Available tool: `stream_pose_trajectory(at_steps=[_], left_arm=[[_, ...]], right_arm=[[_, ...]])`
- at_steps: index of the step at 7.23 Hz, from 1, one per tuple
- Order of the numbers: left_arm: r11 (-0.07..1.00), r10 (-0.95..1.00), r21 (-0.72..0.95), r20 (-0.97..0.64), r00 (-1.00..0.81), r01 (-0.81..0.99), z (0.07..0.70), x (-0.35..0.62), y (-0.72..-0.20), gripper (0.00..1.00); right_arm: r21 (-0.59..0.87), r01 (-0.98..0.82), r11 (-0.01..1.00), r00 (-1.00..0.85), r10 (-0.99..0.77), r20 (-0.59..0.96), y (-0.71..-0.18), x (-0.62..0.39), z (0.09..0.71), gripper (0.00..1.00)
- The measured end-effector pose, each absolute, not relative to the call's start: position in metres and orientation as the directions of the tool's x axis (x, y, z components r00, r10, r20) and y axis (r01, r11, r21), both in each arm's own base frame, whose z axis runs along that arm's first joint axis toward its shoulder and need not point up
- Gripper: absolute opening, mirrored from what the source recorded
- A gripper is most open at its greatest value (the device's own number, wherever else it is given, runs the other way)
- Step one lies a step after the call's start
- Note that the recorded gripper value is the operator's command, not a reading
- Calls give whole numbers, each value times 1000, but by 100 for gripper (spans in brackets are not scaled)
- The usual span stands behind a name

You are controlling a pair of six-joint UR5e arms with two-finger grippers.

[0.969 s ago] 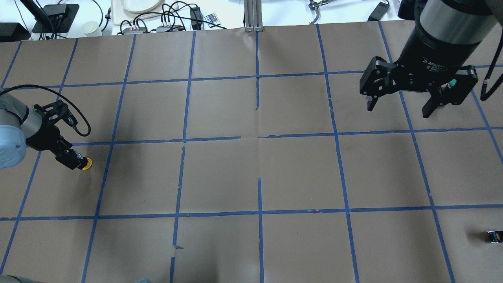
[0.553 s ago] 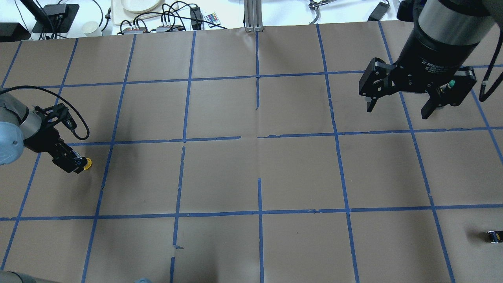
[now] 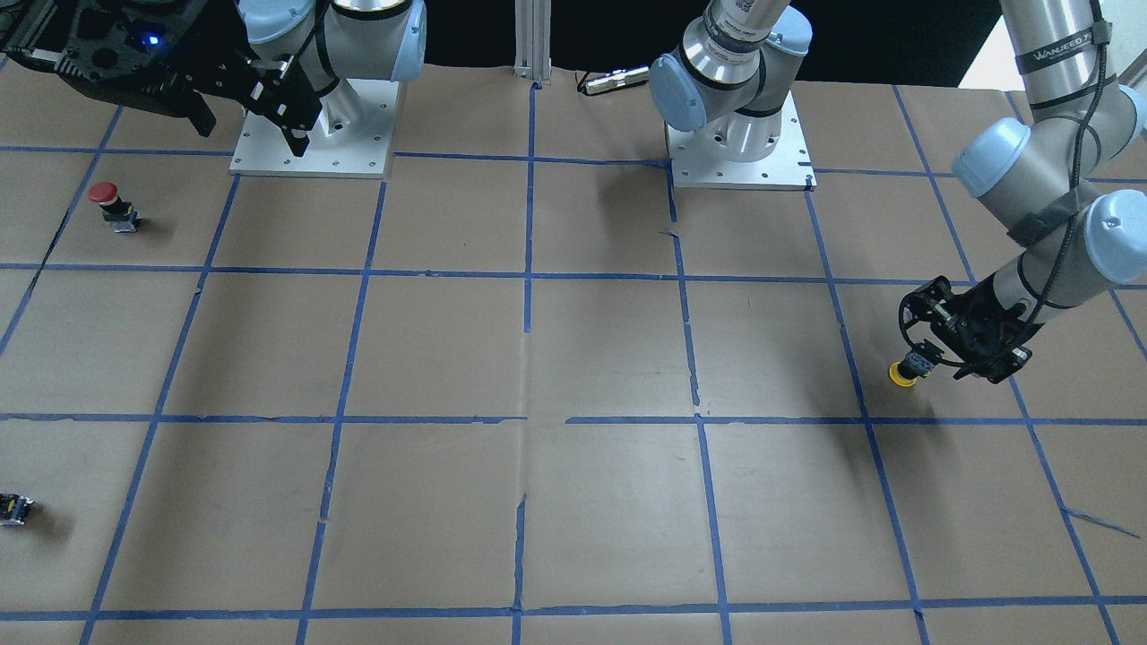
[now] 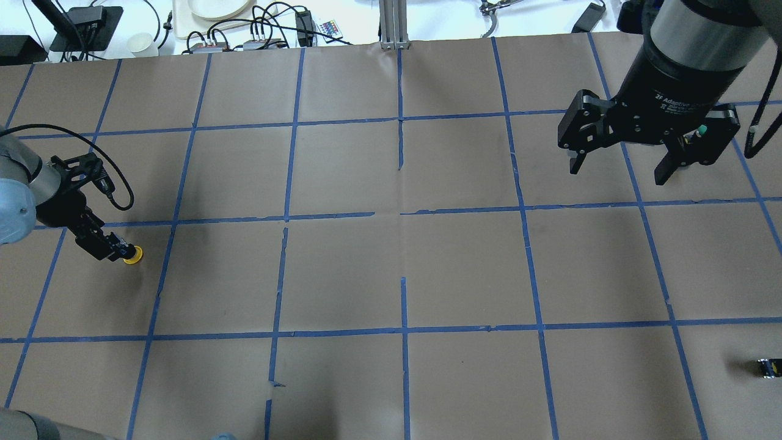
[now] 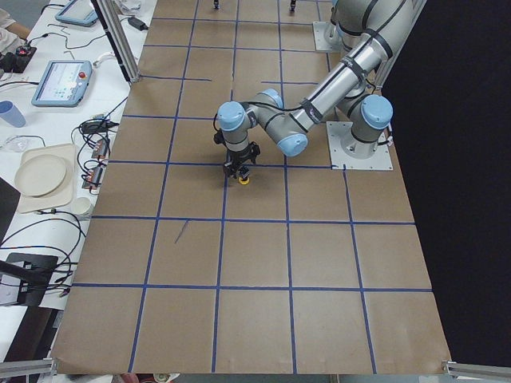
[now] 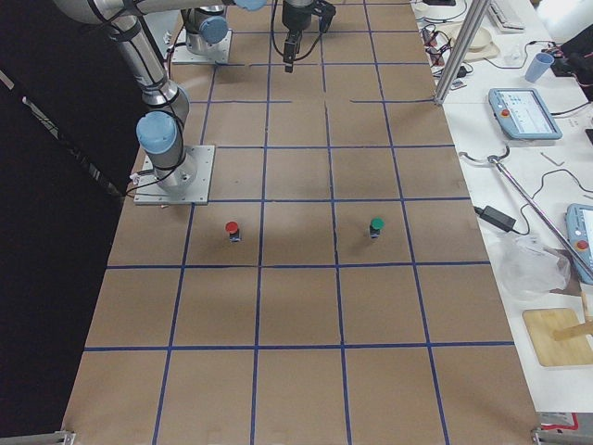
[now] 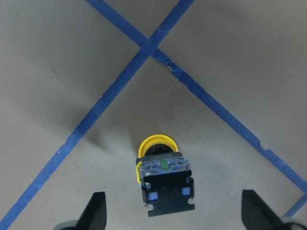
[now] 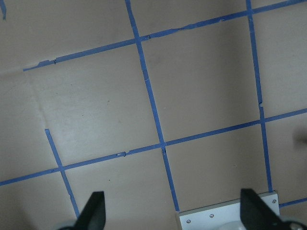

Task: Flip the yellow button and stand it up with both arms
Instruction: 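Close the left gripper on the button's black body and grip it, then lift the button with the left gripper and carry it toward the right gripper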

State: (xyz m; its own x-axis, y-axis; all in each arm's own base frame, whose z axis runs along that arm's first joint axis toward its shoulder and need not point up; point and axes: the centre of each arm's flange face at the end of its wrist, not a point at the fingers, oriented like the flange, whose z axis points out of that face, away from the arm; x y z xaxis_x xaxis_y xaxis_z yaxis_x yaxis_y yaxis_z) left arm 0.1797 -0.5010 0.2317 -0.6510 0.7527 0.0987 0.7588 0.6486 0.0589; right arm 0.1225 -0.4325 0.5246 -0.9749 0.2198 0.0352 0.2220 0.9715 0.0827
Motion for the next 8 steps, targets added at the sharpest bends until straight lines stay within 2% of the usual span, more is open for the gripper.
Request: stream_pose_trajectory(at_steps=[2,3,6,8], left_arm=[[647,754,61,98,-649,760,228,179,-501,76],[647,754,62,97,-649,760,227,179,-501,67],[647,754,62,89,-650,760,227,179,-502,17],[654,749,62,82,-657,754,230,180,-503,12]], right_arm=[[88,219,972,-976,217,36,-433,122,523,100],[87,220,972,-975,218,29,-433,123,524,100],[86,221,971,-975,222,3,-433,125,526,100],[84,222,971,-975,222,5,-433,125,526,100]])
